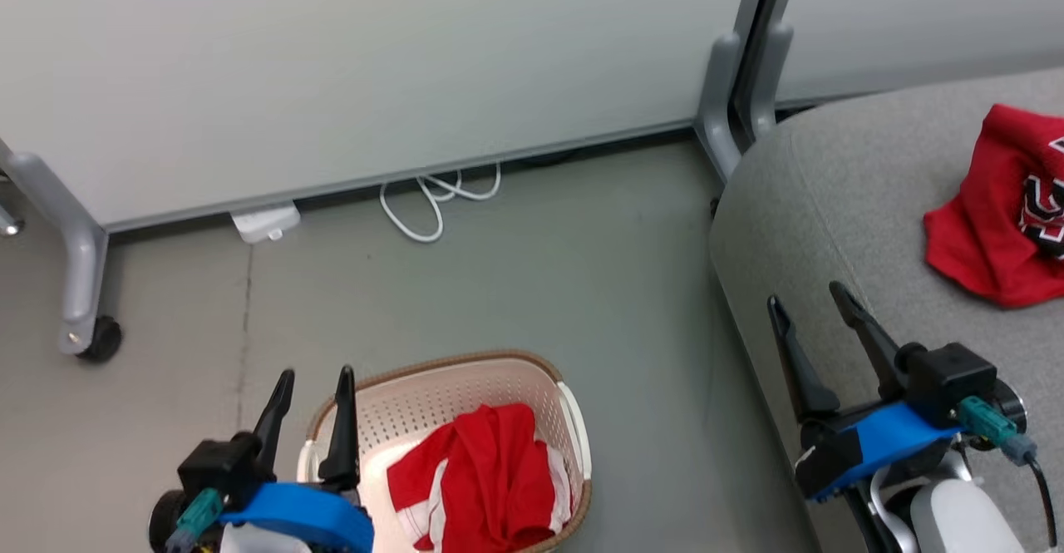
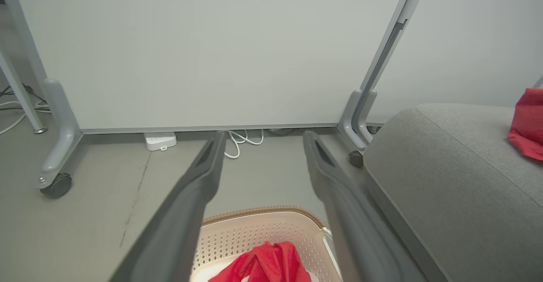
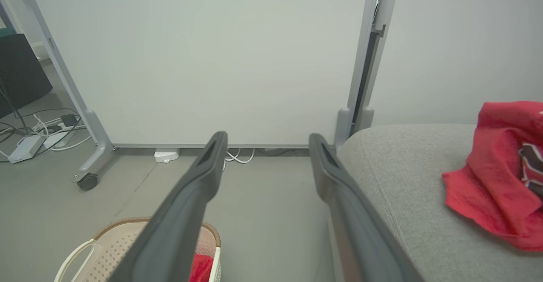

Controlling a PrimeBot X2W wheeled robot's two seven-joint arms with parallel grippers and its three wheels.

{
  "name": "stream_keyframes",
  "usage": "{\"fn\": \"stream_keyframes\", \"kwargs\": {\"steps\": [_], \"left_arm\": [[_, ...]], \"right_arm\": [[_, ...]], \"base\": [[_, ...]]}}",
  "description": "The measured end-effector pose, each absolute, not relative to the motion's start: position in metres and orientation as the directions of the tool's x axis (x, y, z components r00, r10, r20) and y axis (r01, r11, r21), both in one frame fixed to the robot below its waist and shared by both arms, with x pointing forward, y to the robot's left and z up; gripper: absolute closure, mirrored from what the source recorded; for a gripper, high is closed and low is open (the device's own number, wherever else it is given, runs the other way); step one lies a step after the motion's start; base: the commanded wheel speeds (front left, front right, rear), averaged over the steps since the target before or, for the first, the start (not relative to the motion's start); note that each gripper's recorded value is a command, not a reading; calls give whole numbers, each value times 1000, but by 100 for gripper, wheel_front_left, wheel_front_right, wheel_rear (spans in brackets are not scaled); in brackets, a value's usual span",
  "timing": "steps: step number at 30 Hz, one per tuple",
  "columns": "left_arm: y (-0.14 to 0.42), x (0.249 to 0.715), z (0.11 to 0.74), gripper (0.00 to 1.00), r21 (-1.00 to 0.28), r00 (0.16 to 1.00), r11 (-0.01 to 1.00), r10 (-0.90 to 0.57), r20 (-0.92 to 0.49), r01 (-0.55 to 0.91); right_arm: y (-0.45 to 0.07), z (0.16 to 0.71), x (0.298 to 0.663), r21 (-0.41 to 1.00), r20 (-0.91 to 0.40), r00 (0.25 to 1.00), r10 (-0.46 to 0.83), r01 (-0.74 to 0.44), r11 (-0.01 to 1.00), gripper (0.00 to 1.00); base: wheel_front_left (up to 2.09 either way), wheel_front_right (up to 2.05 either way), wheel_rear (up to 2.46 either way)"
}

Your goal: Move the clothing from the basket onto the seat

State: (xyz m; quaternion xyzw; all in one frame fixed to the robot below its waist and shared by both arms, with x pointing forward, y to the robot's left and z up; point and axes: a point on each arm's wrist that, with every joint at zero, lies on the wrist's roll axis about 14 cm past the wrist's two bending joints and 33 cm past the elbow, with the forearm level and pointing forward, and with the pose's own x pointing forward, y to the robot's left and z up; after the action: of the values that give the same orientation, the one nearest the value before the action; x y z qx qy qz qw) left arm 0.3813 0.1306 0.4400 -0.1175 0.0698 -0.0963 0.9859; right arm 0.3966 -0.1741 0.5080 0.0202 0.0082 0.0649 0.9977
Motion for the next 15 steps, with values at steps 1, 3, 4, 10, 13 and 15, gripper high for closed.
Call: {"fn": "stream_keyframes", "kwargs": {"steps": [1, 3, 4, 10, 13, 15], "left_arm": [[126, 388, 437, 0, -248, 968, 951, -218, -121, 183], [119, 399, 428, 0, -252, 960, 947, -240, -143, 200], [115, 405, 424, 0, -253, 956, 945, -251, -152, 208], [92, 434, 362, 0, -273, 896, 929, -330, -297, 251], [81, 443, 324, 0, -282, 846, 919, -371, -384, 275], [75, 448, 298, 0, -296, 810, 913, -391, -437, 281]], "right_arm": [[-175, 506, 401, 40, -17, 992, 127, -126, 991, 0], [-176, 504, 411, 37, -21, 992, 127, -126, 991, 0], [-176, 503, 416, 35, -20, 992, 127, -127, 991, 0], [-172, 493, 458, 22, -6, 989, 145, -145, 989, 0], [-173, 485, 479, 15, 3, 989, 148, -148, 989, 0], [-173, 476, 490, 12, -2, 989, 149, -149, 989, 0]], "base": [[0, 0, 0], [0, 0, 0], [0, 0, 0], [0, 0, 0], [0, 0, 0], [0, 0, 0]]}}
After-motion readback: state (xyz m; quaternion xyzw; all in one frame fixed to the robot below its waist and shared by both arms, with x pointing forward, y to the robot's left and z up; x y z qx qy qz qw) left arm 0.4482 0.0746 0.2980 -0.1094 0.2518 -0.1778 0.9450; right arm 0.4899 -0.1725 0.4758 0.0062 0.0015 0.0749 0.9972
